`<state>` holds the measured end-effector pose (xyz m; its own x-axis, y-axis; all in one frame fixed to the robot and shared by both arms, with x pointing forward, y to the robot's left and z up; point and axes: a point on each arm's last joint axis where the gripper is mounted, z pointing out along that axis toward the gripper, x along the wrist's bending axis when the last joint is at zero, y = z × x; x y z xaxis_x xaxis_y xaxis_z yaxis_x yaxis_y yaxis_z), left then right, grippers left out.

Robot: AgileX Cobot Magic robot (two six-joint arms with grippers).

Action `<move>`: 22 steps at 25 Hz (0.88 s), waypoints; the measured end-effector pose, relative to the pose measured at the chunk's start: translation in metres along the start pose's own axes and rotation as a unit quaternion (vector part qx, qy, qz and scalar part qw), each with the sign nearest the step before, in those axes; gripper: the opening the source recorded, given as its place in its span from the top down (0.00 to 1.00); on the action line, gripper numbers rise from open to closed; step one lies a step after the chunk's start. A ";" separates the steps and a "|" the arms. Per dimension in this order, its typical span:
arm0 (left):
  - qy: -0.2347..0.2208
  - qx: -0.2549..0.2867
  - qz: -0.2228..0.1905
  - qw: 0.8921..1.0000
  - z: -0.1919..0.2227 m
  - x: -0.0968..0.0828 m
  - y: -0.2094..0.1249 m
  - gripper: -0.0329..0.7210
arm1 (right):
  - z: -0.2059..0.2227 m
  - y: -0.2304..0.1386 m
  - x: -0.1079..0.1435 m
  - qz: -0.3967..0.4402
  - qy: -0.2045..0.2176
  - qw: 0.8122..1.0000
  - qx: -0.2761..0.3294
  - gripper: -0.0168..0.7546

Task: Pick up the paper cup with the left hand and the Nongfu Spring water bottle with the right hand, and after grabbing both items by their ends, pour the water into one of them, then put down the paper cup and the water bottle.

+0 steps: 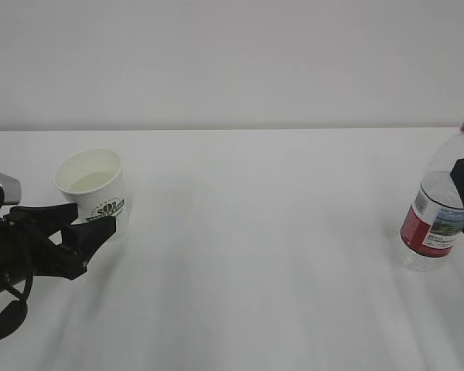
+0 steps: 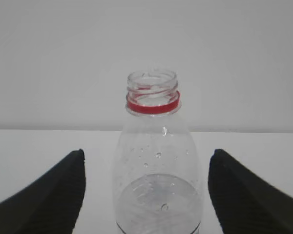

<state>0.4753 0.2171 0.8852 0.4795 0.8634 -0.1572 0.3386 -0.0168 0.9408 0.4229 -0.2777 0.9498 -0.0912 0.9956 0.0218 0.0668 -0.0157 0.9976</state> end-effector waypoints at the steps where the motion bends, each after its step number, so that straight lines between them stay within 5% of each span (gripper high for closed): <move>1: 0.000 -0.008 0.002 1.000 -0.002 -0.001 0.004 0.24 | 0.000 0.001 0.000 0.001 -0.002 1.000 -0.003 0.22; 22: 0.023 -0.166 0.029 0.985 -0.037 -0.010 0.076 0.29 | 0.009 0.068 -0.001 0.024 -0.014 0.994 -0.102 0.22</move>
<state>0.4663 0.2259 0.9689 0.4503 0.8879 -0.0938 0.0244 0.0927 0.9954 0.4366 -0.2793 1.0167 -0.0648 0.9954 0.0701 -0.1322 -0.0782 0.9881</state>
